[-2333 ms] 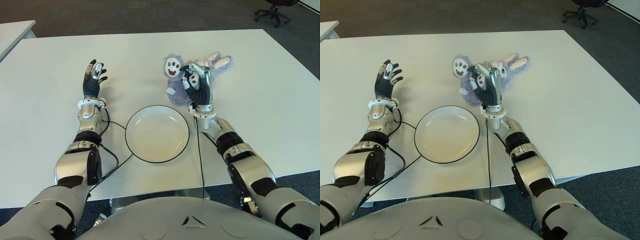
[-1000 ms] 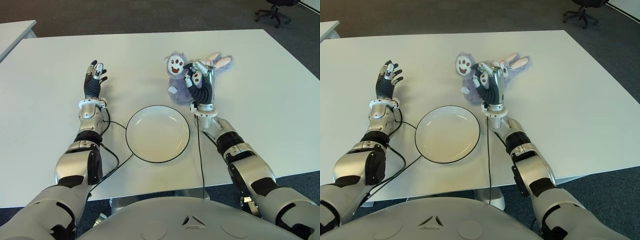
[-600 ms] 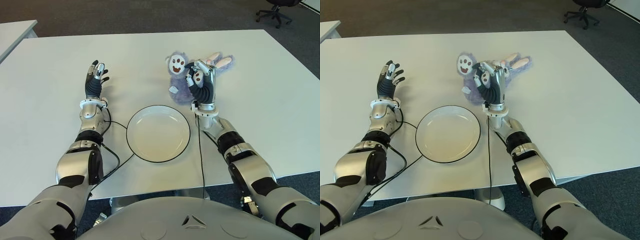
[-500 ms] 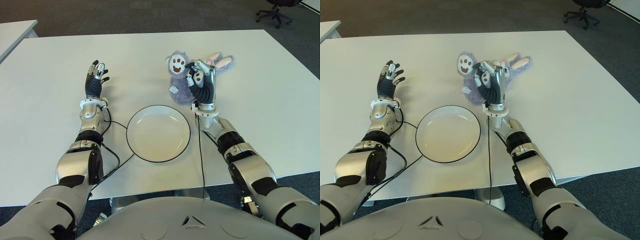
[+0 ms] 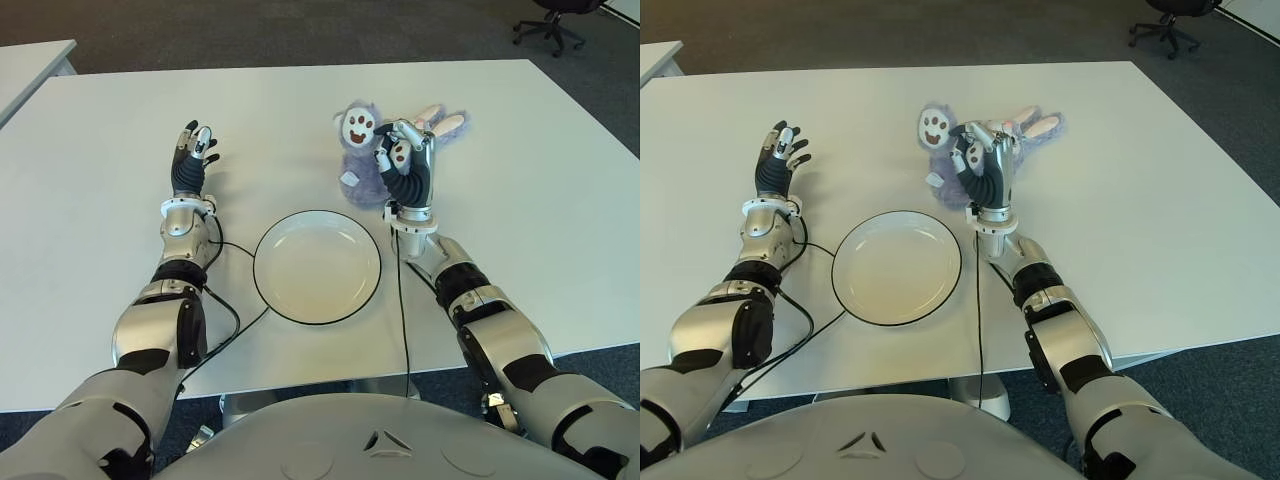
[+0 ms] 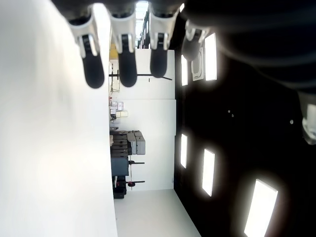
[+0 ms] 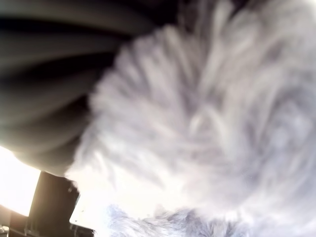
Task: Put the doll into the plate.
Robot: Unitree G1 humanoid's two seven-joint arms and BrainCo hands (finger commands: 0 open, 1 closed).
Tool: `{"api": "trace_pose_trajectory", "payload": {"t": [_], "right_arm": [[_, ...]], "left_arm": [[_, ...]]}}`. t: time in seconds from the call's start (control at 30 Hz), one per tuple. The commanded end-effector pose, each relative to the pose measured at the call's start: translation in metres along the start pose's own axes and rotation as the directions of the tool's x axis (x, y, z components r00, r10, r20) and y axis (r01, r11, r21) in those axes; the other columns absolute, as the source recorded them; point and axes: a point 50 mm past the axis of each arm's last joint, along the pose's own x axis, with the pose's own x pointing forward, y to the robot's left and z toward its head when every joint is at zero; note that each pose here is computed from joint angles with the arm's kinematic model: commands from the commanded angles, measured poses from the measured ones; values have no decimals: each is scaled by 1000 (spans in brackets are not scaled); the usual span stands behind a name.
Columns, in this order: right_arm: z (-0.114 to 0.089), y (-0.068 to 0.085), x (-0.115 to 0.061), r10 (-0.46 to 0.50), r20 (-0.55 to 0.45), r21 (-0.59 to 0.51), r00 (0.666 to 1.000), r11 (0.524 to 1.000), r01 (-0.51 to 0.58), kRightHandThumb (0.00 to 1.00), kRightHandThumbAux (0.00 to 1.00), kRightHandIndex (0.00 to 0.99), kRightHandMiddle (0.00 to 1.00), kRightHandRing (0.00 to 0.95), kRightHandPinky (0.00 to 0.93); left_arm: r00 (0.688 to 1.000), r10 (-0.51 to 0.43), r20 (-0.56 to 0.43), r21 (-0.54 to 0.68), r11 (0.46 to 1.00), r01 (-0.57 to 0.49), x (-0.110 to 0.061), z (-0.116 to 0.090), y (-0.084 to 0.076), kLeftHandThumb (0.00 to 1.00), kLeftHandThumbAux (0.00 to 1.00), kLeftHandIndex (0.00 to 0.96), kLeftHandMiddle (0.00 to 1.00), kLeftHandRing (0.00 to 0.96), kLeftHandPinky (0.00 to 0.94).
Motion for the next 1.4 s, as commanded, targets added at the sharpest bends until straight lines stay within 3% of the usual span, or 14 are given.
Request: {"api": "trace_pose_trajectory", "payload": {"t": [0.03, 0.2, 0.77, 1.3, 1.4], "right_arm": [[-11, -2, -55, 55, -197, -48, 979, 997, -66, 710, 716, 438, 879, 883, 868], [-9, -2, -46, 25, -164, -34, 986, 999, -31, 713, 715, 438, 878, 878, 871], [-5, -4, -27, -40, -106, -3, 994, 999, 39, 721, 711, 438, 863, 867, 865], [-4, -6, -14, -50, -56, -2, 997, 999, 50, 724, 711, 439, 860, 866, 865], [-3, -6, -12, -53, -45, 0, 998, 999, 53, 724, 711, 438, 861, 867, 869]], "left_arm": [[983, 0, -184, -14, 1000, -3, -26, -43, -3, 0, 367, 26, 141, 176, 235], [983, 0, -185, -11, 1000, -2, -26, -43, -4, 0, 370, 24, 136, 169, 195], [983, 3, -182, -15, 1000, -6, -24, -42, -5, 0, 370, 21, 134, 167, 228], [984, 7, -179, -18, 1000, -11, -25, -43, -6, 0, 364, 29, 153, 178, 200], [984, 7, -177, -18, 1000, -11, -25, -43, -7, 0, 363, 31, 158, 191, 239]]}}
